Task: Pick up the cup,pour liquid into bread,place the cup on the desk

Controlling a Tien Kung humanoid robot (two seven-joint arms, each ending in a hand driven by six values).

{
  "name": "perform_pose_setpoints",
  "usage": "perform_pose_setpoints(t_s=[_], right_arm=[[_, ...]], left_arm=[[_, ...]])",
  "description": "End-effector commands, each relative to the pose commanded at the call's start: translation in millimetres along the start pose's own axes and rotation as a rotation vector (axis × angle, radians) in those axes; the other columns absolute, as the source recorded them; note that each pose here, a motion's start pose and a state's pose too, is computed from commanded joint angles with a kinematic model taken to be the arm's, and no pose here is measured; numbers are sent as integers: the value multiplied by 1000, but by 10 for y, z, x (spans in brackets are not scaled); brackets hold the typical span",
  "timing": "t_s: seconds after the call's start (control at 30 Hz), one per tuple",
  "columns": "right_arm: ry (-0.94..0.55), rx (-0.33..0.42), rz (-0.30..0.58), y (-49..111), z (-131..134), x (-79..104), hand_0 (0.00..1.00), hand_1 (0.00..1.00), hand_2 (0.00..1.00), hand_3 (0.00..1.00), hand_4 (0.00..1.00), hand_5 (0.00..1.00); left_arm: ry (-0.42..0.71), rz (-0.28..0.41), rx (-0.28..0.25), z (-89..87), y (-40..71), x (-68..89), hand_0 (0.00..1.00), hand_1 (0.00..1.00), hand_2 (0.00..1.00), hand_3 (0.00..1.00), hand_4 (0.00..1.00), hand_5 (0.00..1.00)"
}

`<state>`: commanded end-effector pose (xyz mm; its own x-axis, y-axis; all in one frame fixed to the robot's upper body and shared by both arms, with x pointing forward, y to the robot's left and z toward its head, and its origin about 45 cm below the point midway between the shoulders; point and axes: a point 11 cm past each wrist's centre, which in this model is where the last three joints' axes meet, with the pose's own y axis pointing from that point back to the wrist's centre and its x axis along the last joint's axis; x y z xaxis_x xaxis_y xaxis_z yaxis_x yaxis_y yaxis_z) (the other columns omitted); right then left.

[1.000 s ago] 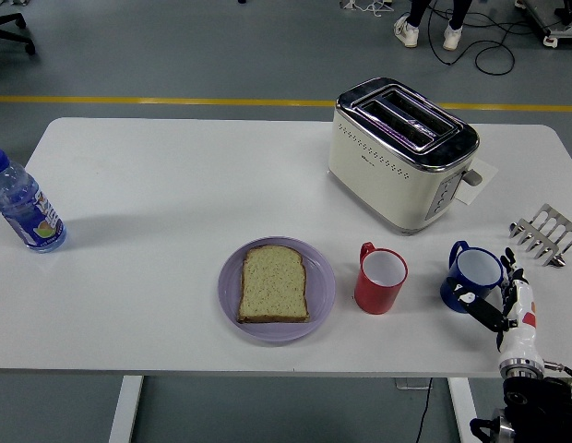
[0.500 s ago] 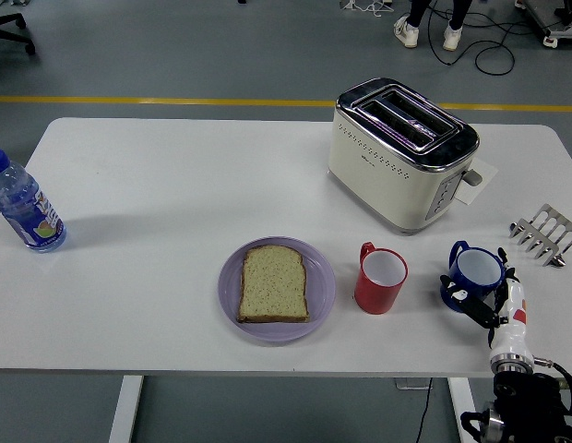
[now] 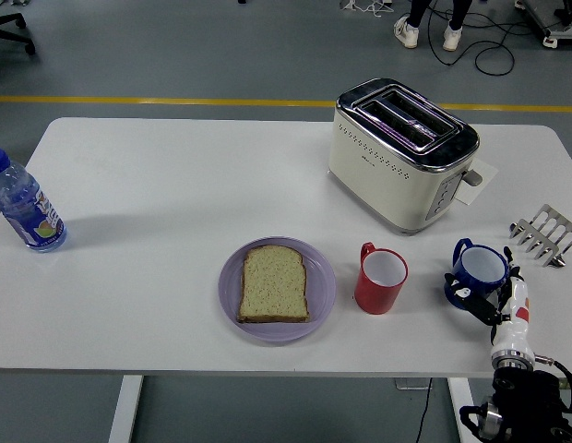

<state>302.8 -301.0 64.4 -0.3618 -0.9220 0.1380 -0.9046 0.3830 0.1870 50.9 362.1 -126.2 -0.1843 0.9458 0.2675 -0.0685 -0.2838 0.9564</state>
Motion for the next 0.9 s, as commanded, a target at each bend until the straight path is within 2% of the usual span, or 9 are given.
perform_pose_setpoints(t_s=[0.9], right_arm=[[37,54,47,-141,-25,88,992,859,960,998,936,84]], left_arm=[[0,-3,6,-33,1,-24,633,642,652,504,239,853]])
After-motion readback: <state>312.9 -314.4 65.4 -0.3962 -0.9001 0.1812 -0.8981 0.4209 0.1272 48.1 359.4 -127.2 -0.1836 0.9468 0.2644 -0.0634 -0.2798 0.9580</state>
